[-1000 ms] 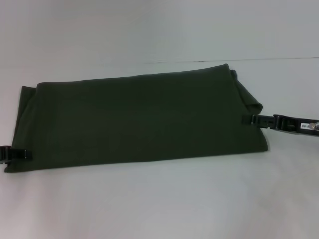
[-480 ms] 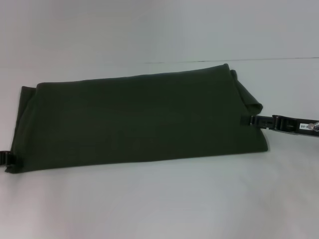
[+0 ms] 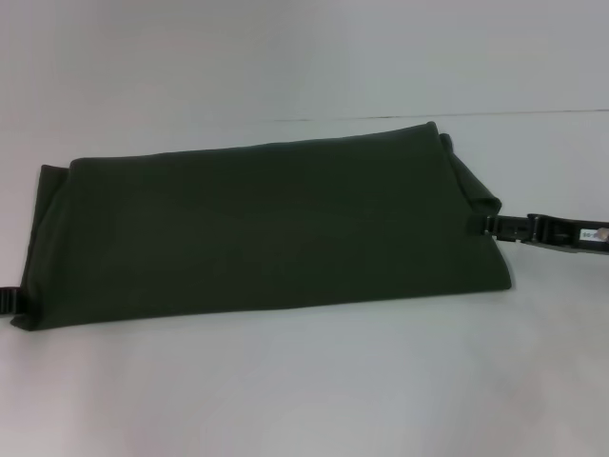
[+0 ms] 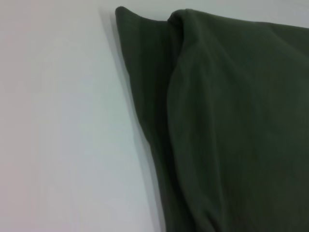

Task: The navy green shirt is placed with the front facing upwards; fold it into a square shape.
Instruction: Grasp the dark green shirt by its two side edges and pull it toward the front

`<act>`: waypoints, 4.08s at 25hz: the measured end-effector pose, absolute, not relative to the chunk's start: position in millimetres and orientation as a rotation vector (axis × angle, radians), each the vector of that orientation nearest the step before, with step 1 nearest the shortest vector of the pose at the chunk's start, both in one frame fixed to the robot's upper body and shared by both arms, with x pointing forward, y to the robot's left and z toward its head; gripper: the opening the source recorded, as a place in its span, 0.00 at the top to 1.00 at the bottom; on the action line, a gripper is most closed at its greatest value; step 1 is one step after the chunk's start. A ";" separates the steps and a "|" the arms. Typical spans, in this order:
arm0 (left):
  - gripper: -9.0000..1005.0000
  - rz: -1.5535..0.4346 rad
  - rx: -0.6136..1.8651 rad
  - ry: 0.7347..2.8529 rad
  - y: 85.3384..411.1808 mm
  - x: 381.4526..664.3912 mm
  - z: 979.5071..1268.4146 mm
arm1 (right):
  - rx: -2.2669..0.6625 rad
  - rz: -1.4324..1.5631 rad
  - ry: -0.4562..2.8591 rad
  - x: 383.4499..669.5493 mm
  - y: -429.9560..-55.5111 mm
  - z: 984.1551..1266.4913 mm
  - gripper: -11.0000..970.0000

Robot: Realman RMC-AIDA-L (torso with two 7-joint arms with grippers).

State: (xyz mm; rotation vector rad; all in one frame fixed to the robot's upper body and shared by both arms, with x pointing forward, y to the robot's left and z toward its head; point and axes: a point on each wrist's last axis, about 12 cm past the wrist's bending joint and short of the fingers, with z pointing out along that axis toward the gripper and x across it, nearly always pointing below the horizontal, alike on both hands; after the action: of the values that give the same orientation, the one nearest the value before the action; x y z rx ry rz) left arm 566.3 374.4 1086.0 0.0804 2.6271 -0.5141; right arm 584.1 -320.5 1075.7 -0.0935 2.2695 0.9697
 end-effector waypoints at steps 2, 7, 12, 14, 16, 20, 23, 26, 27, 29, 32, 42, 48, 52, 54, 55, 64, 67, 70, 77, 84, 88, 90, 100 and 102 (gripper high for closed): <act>0.98 -0.515 0.083 2.626 373.9 567.0 1086.5 | -0.094 0.976 2.311 588.3 -325.3 1087.8 0.14; 0.99 -0.520 0.090 2.625 373.1 568.4 1088.4 | -0.078 0.884 2.509 606.1 -335.2 1139.1 0.14; 0.98 -0.521 0.094 2.623 372.8 569.1 1089.3 | -0.112 0.663 2.705 624.5 -321.2 1163.3 0.14; 0.98 -0.525 0.096 2.620 371.8 569.3 1089.2 | -0.148 0.596 2.763 628.4 -310.4 1159.8 0.14; 0.98 -0.526 0.098 2.621 371.4 569.2 1088.9 | -0.182 0.552 2.797 631.3 -299.3 1152.2 0.14; 0.98 -0.527 0.098 2.621 371.6 568.7 1088.5 | -0.197 0.538 2.811 632.1 -287.3 1138.2 0.14; 0.98 -0.526 0.099 2.621 371.9 568.6 1088.4 | -0.192 0.544 2.821 630.8 -283.4 1129.4 0.14; 0.97 -0.523 0.101 2.620 372.0 568.8 1088.4 | -0.189 0.540 2.823 630.5 -280.1 1122.1 0.14; 0.97 -0.523 0.102 2.620 371.9 568.8 1088.3 | -0.186 0.537 2.821 630.6 -279.5 1120.7 0.14; 0.97 -0.523 0.102 2.620 371.6 568.9 1088.2 | -0.182 0.534 2.815 631.0 -277.3 1117.7 0.14; 0.97 -0.524 0.102 2.619 371.3 568.9 1088.1 | -0.178 0.530 2.802 631.9 -274.6 1115.5 0.15; 0.96 -0.523 0.104 2.618 371.6 569.0 1088.1 | -0.180 0.538 2.803 630.2 -265.2 1106.0 0.17; 0.96 -0.522 0.107 2.615 371.6 569.8 1089.0 | -0.180 0.538 2.803 630.0 -264.2 1104.9 0.26; 0.96 -0.522 0.107 2.615 371.7 569.9 1089.2 | -0.208 0.518 2.812 629.7 -262.2 1103.9 0.29; 0.95 -0.522 0.107 2.615 371.6 569.9 1089.3 | -0.229 0.500 2.821 629.5 -260.6 1103.5 0.30; 0.95 -0.523 0.107 2.615 371.6 569.9 1089.3 | -0.233 0.495 2.823 629.4 -260.3 1103.3 0.30; 0.95 -0.525 0.110 2.615 371.1 570.1 1089.6 | -0.237 0.492 2.831 627.7 -260.8 1102.3 0.58; 0.95 -0.526 0.111 2.615 371.1 570.1 1089.8 | -0.237 0.492 2.832 627.2 -261.5 1102.2 0.73; 0.94 -0.529 0.113 2.617 370.9 570.1 1090.0 | -0.241 0.491 2.832 627.2 -262.0 1102.3 0.83; 0.94 -0.565 0.141 2.638 369.3 568.2 1093.1 | -0.283 0.501 2.866 623.0 -264.7 1105.3 0.96; 0.93 -0.629 0.213 2.720 370.1 557.7 1103.9 | -0.395 0.584 2.969 603.6 -270.7 1114.7 0.96; 0.93 -0.645 0.231 2.769 373.9 550.2 1109.8 | -0.448 0.630 3.038 590.1 -275.3 1113.4 0.96; 0.93 -0.653 0.237 2.783 374.0 548.4 1110.5 | -0.475 0.642 3.076 582.5 -278.4 1110.7 0.96; 0.92 -0.824 0.378 2.916 368.5 529.0 1126.9 | -0.562 0.682 3.198 556.8 -292.3 1103.0 0.95; 0.92 -0.829 0.386 2.918 367.9 529.2 1127.9 | -0.585 0.697 3.199 555.2 -290.8 1102.7 0.95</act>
State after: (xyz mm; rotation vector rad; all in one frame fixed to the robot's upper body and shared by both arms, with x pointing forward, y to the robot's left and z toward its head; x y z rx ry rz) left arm 529.2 367.9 1127.9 0.3858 2.9179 -0.8286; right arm 555.2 -290.8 1102.7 -0.5853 3.1991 0.6971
